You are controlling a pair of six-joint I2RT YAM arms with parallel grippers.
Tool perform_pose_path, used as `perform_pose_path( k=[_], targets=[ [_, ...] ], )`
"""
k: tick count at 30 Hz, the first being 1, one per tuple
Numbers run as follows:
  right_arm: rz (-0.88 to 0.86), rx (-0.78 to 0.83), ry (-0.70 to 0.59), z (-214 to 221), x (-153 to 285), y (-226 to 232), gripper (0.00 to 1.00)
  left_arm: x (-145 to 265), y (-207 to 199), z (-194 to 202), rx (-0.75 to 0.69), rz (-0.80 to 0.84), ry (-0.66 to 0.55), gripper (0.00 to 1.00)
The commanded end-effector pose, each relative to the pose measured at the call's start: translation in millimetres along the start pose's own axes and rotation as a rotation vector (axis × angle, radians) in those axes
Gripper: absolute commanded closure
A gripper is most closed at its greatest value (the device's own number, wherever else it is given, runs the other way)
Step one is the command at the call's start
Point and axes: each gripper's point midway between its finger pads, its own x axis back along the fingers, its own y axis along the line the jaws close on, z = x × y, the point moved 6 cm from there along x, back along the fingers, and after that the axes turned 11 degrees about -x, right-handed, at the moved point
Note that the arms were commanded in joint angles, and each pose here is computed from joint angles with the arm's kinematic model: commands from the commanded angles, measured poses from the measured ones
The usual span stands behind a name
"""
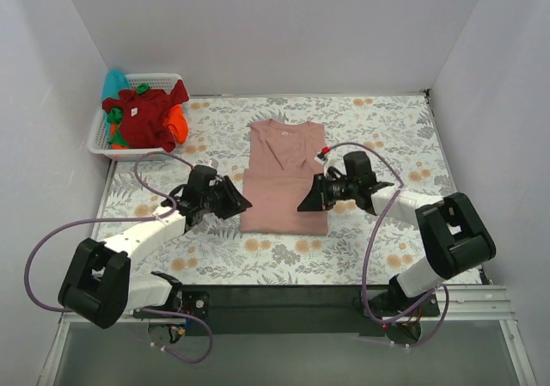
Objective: Fold and stack the t-shirts
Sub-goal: Fold the tshirt
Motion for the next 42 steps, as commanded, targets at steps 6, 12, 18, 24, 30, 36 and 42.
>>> perform_pose_path(
  k=[6, 12, 18, 24, 30, 36, 42],
  targets=[
    [-0.017, -0.085, 0.087, 49, -24, -17, 0.86, -11, 36, 54, 0.036, -0.051, 0.158, 0.79],
    [0.041, -0.170, 0.117, 76, -26, -56, 0.95, -10, 58, 69, 0.140, -0.176, 0.174, 0.88],
    [0.010, -0.195, 0.093, 81, -6, -62, 0.96, -2, 61, 69, 0.144, -0.213, 0.157, 0.91],
    [-0.039, -0.115, 0.025, 62, 7, -32, 0.94, -1, 59, 69, 0.135, -0.212, 0.171, 0.92],
    [0.015, -0.168, 0.003, 77, 22, -53, 0.94, 0, 58, 68, 0.130, -0.205, 0.167, 0.92],
    [0.065, -0.240, -0.031, 91, 38, -75, 0.95, 0, 57, 67, 0.130, -0.205, 0.165, 0.91],
    [0.112, -0.295, -0.045, 88, 37, -84, 0.96, 3, 52, 61, 0.118, -0.210, 0.159, 0.89]
  ],
)
